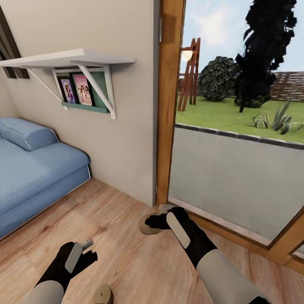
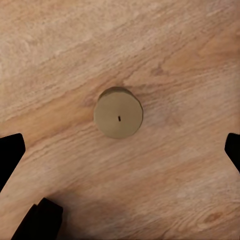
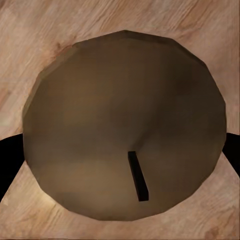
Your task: Place each of the two pumpkins and all three candles from the living room inside a cabinet in the living room (use any cabinet), then make sure every cabinet is closed, and position the cauldron so it is next to a table in the living room.
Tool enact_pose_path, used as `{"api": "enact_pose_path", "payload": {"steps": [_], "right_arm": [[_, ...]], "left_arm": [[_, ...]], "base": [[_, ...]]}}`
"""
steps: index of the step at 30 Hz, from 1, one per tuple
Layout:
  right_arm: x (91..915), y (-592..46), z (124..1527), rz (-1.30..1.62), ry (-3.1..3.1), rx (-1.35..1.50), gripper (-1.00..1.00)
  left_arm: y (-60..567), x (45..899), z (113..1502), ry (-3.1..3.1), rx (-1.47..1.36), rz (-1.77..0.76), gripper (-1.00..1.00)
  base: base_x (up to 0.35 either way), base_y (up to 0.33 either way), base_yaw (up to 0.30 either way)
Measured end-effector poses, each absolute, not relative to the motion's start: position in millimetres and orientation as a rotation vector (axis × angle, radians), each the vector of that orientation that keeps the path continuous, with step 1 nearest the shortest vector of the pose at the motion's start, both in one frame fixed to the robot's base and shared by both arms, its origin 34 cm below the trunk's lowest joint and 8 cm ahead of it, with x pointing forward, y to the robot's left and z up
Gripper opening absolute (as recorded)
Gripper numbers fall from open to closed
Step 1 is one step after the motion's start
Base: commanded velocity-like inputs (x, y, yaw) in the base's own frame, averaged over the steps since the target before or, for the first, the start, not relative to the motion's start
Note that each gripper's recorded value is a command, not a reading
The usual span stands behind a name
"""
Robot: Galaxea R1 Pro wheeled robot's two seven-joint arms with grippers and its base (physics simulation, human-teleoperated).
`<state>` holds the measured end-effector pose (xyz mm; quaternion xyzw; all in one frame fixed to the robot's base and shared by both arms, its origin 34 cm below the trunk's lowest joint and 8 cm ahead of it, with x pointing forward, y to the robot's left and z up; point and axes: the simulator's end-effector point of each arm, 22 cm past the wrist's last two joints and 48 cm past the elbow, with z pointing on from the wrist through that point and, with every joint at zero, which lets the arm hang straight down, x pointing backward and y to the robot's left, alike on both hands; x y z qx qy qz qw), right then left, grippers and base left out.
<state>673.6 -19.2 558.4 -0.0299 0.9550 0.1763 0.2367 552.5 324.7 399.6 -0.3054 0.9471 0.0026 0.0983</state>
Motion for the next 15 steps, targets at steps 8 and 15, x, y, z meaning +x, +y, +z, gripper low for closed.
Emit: {"api": "enact_pose_path", "payload": {"steps": [8, 15], "right_arm": [[663.0, 24.8, 564.6, 0.77, 2.543, -0.161, -1.0], [660.7, 30.0, 554.5, 0.808, 2.52, -0.166, -1.0]], "left_arm": [[326.3, 548.5, 382.0, 2.801, -0.909, 0.007, 1.0], [327.1, 545.0, 366.6, 2.8, -0.91, 0.008, 1.0]], "base": [[0.0, 0.0, 0.0], [0.0, 0.0, 0.0]]}}
